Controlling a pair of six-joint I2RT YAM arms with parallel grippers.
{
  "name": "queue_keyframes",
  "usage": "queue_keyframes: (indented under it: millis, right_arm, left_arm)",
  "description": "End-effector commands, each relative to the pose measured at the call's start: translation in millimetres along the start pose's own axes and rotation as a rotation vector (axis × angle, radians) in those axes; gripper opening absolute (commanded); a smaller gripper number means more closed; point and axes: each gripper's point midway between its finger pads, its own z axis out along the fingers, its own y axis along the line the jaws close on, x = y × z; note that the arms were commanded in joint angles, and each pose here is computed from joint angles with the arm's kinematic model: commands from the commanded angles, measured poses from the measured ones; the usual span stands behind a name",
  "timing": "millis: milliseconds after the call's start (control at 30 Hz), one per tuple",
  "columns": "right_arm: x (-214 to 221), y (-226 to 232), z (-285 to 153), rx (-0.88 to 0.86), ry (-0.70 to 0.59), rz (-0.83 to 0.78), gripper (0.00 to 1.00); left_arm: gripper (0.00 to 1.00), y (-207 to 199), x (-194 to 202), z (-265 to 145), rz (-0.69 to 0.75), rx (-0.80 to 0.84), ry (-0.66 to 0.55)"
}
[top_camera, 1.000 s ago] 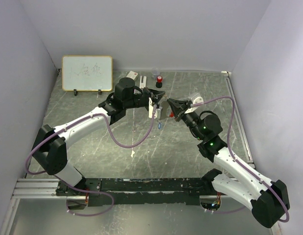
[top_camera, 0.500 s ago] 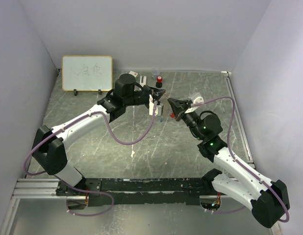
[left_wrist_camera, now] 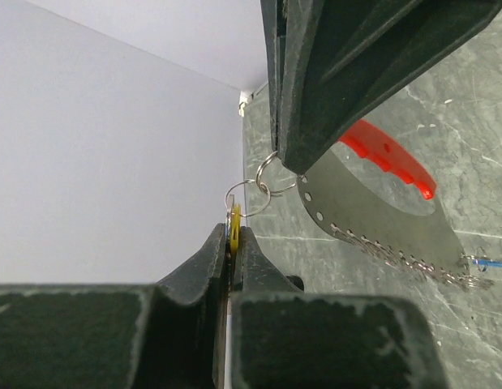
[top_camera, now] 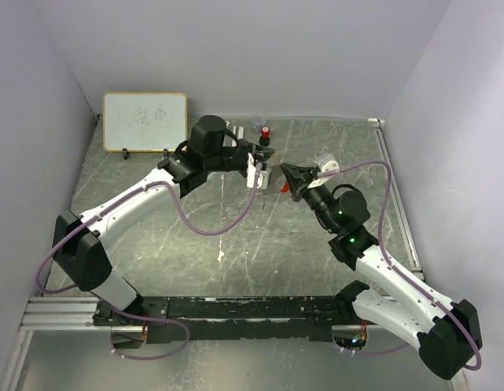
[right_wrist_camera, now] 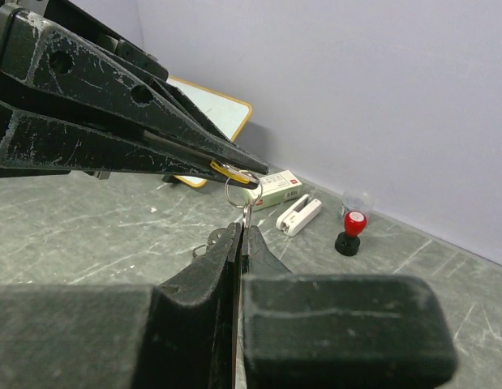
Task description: Put the keys on the keyring
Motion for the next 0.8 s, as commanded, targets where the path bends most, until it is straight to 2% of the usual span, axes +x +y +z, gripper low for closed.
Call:
queue_keyframes:
  millis: [0,267,300,400,467,633,767]
  right_arm:
    - [-14,-4,1,0.017,-0.039,-0.013,0.00]
    - [-14,-5,0,0.022,-0.035,-0.007,0.00]
    - [-14,-6,-1,0.029,-0.032,-0.002,0.08]
    - [-13,-12,-7,0.070,-0.020,0.016,0.51]
    - [-17,-18,-15,0.110,-0.034,0.022,0.63]
    - [-22,-57,-46,0.349,-0.037,0.075,0.70]
    - [-16,-69,-63,0.435,-0.006,0.088,0.70]
  left_arm:
    - [0.07,7,-9,-3,0.003,-0.001,-0.025]
    - [0.07,20,-9,-9,0.004,-0.063,0.002]
    - [0.07,22,-9,-10,0.004,-0.073,0.004]
    - [0.07,28,-10,-12,0.008,-0.096,0.015]
    - [0.07,30,-10,-13,0.007,-0.104,0.025]
    - [0.07,32,-9,-13,0.005,-0.121,0.054]
    - [0.07,34,-9,-12,0.005,-0.132,0.068]
